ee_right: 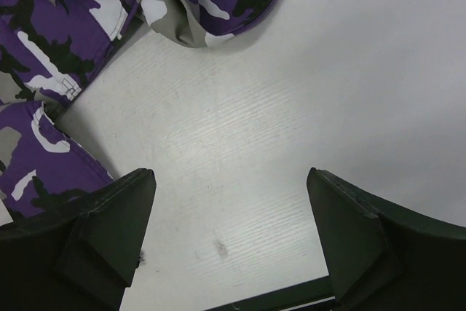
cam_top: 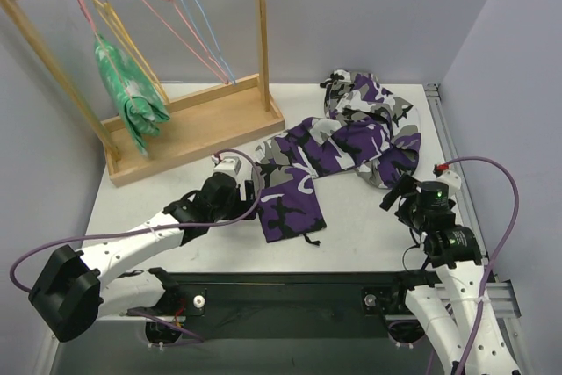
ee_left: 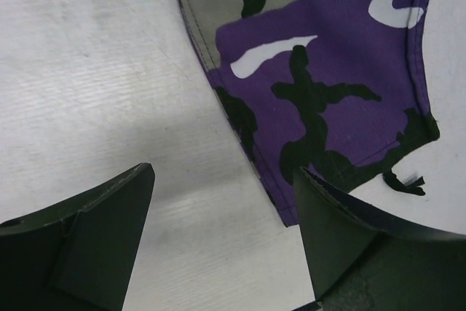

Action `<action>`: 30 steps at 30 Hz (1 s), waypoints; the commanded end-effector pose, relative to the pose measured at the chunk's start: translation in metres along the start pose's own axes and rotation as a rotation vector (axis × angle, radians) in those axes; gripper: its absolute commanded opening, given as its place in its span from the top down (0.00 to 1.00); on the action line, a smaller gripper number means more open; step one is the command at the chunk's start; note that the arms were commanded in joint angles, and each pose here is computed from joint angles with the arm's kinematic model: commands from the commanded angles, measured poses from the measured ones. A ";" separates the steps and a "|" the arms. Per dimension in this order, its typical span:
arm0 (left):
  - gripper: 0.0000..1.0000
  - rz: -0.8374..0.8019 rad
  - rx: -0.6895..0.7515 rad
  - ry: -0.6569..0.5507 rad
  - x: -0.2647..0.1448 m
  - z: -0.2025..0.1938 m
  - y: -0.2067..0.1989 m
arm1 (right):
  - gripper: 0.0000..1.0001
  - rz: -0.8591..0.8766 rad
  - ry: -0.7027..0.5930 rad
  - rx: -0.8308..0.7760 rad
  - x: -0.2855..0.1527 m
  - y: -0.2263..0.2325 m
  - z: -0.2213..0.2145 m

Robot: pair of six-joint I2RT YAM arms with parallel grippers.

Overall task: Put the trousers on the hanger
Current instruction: Flatten out the trousers at the center of the board.

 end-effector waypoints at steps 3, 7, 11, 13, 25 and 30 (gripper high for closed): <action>0.12 -0.180 -0.112 0.108 0.021 -0.032 -0.027 | 0.11 0.008 0.054 -0.003 0.010 0.001 -0.012; 0.12 -0.162 -0.084 0.181 0.036 -0.042 -0.039 | 0.11 0.059 0.070 0.010 0.014 0.009 -0.009; 0.12 -0.176 -0.103 0.207 0.046 -0.051 -0.050 | 0.11 0.091 0.059 0.006 0.011 0.014 -0.004; 0.12 -0.173 -0.101 0.223 0.051 -0.056 -0.054 | 0.11 0.094 0.052 0.005 0.009 0.014 -0.003; 1.00 -0.111 -0.078 0.258 0.066 -0.060 -0.056 | 0.12 0.112 0.058 -0.005 0.008 0.016 0.000; 1.00 -0.046 -0.139 0.144 0.045 -0.032 -0.036 | 0.11 0.099 0.076 -0.034 0.014 0.020 0.007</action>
Point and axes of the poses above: each gripper's point midway between its finger pads, its own x axis out along the fingers, its own y axis along the line the jaws close on, z = x × y, the point moved 8 cm from there along -x, back along the fingers, and after that the axes turned 8 degrees about -x, right-handed, at the moved point
